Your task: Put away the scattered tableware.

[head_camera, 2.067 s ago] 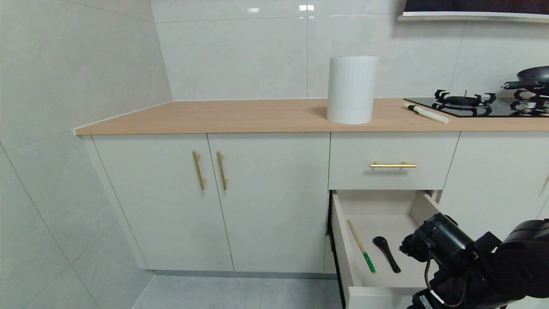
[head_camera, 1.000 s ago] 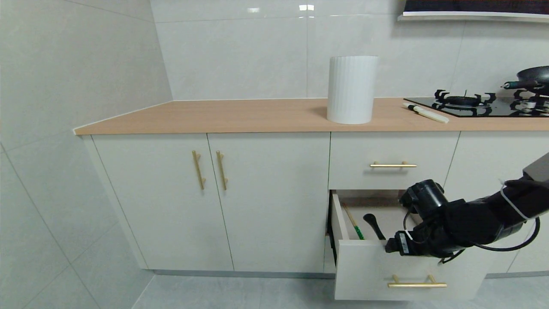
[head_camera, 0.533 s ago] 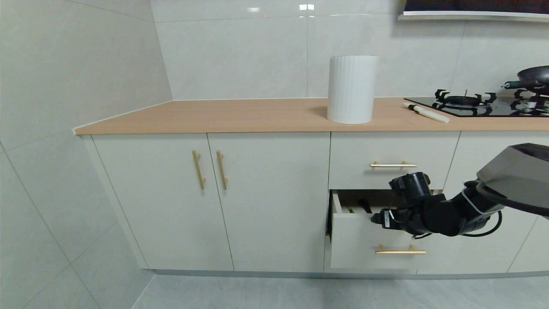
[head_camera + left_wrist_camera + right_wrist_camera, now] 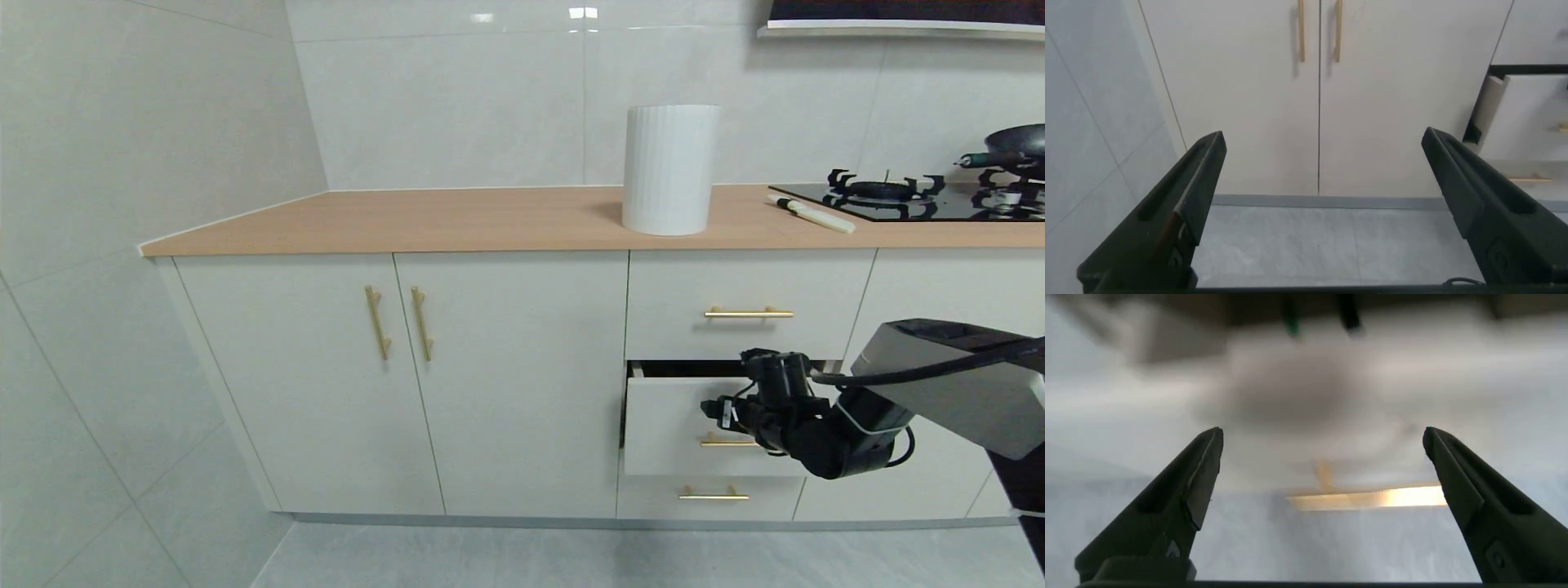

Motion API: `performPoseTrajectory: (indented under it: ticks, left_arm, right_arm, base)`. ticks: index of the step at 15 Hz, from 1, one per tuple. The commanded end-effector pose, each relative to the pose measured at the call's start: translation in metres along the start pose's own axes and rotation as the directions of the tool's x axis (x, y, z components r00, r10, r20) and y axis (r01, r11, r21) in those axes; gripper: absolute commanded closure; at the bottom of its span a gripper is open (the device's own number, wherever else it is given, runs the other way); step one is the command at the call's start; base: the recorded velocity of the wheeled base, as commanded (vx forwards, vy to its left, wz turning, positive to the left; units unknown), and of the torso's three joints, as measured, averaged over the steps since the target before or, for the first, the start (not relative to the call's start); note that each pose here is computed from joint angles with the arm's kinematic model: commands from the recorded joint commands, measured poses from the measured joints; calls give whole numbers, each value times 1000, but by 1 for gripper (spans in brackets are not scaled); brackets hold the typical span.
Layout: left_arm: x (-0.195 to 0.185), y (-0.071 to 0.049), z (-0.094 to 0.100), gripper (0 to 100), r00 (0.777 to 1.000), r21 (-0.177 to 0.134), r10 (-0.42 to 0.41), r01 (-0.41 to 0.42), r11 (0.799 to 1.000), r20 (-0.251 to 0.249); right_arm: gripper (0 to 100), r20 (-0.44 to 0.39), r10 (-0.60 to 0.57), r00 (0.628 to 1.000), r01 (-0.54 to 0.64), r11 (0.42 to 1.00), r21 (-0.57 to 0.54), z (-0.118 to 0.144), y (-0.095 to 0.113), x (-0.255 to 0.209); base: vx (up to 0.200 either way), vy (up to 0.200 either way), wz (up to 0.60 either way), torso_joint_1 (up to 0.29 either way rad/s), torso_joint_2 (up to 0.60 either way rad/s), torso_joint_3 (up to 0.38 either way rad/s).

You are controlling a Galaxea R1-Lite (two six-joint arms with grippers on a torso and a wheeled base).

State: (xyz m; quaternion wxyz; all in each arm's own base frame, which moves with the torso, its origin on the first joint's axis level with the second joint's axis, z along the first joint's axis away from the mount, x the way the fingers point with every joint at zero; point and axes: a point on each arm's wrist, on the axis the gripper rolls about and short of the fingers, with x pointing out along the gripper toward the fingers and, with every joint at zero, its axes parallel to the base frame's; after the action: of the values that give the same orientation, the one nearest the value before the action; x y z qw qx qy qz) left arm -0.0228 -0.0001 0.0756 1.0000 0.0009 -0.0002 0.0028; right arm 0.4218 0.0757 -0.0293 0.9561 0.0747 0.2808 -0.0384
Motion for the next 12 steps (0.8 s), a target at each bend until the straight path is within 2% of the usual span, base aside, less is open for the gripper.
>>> performPoseTrajectory:
  ticks: [1,5,10,12]
  left_arm:
    - [0,0,0,0,1000,0,1,-1,1000,1]
    - [0,0,0,0,1000,0,1,-1,1000,1]
    - [0,0,0,0,1000,0,1,-1,1000,1]
    - [0,0,0,0,1000,0,1,-1,1000,1]
  right_arm:
    - [0,-5,-30,1000,31,999,20,-8,-8,17]
    - [0,75,-86,993,76,989,124,7,-11,37]
    - [0,130,-90,987,60,973,224,23,-11,43]
    - [0,133,-93,987,61,972,227,24,-11,43]
  base:
    - [0,0,0,0,0,0]
    - [0,0,0,0,0,0]
    - [0,0,0,0,0,0]
    - [0,0,0,0,0,0]
